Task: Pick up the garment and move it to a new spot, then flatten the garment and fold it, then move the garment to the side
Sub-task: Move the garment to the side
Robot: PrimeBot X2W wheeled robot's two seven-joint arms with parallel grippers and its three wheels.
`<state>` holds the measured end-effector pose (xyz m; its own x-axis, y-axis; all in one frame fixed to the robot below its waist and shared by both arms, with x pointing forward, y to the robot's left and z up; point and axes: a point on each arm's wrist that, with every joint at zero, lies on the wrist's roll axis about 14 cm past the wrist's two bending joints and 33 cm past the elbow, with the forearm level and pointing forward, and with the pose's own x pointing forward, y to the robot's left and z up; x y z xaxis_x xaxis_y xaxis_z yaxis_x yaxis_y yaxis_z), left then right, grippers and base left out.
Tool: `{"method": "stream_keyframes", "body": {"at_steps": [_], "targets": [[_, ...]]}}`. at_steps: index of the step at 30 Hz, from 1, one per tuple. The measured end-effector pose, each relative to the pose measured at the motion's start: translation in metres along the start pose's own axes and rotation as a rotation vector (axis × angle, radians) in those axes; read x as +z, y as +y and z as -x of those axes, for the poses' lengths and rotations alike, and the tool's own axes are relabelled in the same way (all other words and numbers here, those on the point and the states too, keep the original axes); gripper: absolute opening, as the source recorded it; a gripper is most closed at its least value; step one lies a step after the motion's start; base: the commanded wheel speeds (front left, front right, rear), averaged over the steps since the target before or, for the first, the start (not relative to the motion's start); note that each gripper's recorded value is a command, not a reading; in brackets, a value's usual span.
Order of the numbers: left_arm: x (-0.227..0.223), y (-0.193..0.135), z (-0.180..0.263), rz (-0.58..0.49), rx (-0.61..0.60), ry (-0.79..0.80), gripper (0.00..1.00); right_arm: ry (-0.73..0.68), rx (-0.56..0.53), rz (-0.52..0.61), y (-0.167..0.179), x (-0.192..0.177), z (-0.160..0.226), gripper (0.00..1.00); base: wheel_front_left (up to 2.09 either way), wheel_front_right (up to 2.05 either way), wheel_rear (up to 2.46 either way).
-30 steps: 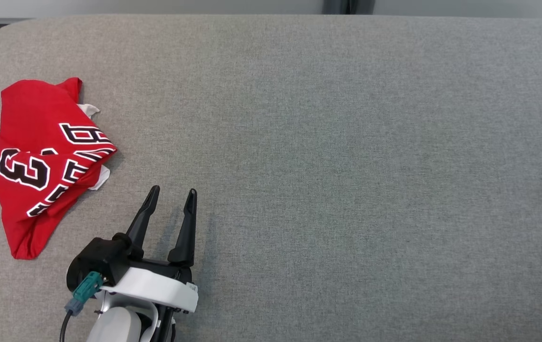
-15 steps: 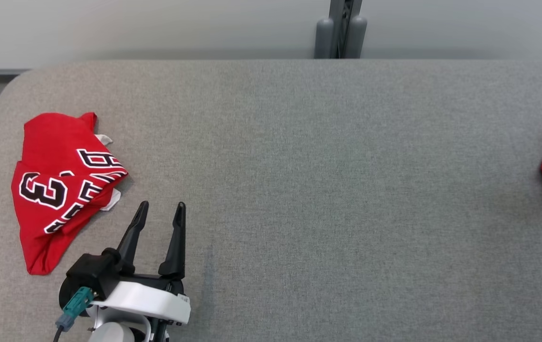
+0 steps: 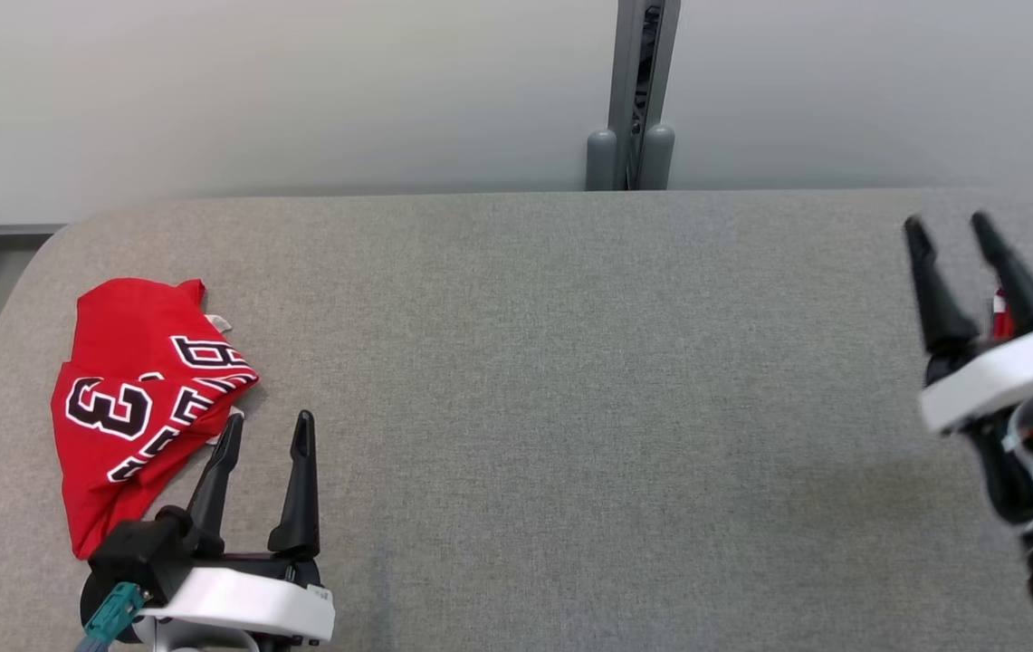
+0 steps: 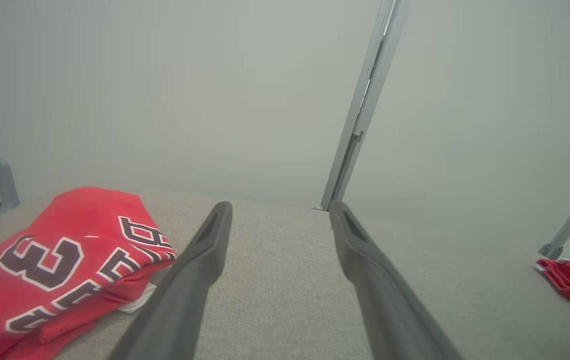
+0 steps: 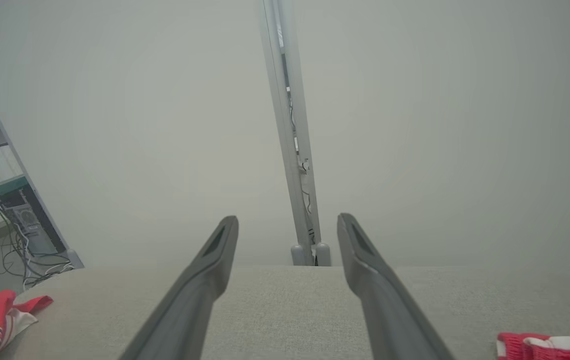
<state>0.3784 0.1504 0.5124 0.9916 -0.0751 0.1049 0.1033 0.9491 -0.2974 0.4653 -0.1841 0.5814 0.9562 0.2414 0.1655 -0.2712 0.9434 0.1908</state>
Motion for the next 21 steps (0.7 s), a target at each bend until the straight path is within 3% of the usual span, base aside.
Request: {"method": "stream_keyframes", "body": {"at_steps": [6,9,14,21], "targets": [[0.004,0.0,0.004,0.0,0.001,-0.011,1.0,-0.004,-0.01,-0.042,0.029,-0.028,0.037,1.0,0.0,0.0,0.0],[0.0,0.002,0.006,0.001,0.007,0.0,1.0,0.032,0.01,0.047,0.039,-0.044,0.055,1.0,0.0,0.0,0.0],[-0.001,0.004,0.006,0.0,0.014,0.004,1.0,0.054,-0.015,0.025,0.051,-0.061,0.073,1.0,0.0,0.0,0.0],[-0.012,-0.008,0.01,-0.022,-0.035,0.038,1.0,0.051,-0.088,-0.001,0.047,-0.067,0.088,1.0,0.0,0.0,0.0]]}}
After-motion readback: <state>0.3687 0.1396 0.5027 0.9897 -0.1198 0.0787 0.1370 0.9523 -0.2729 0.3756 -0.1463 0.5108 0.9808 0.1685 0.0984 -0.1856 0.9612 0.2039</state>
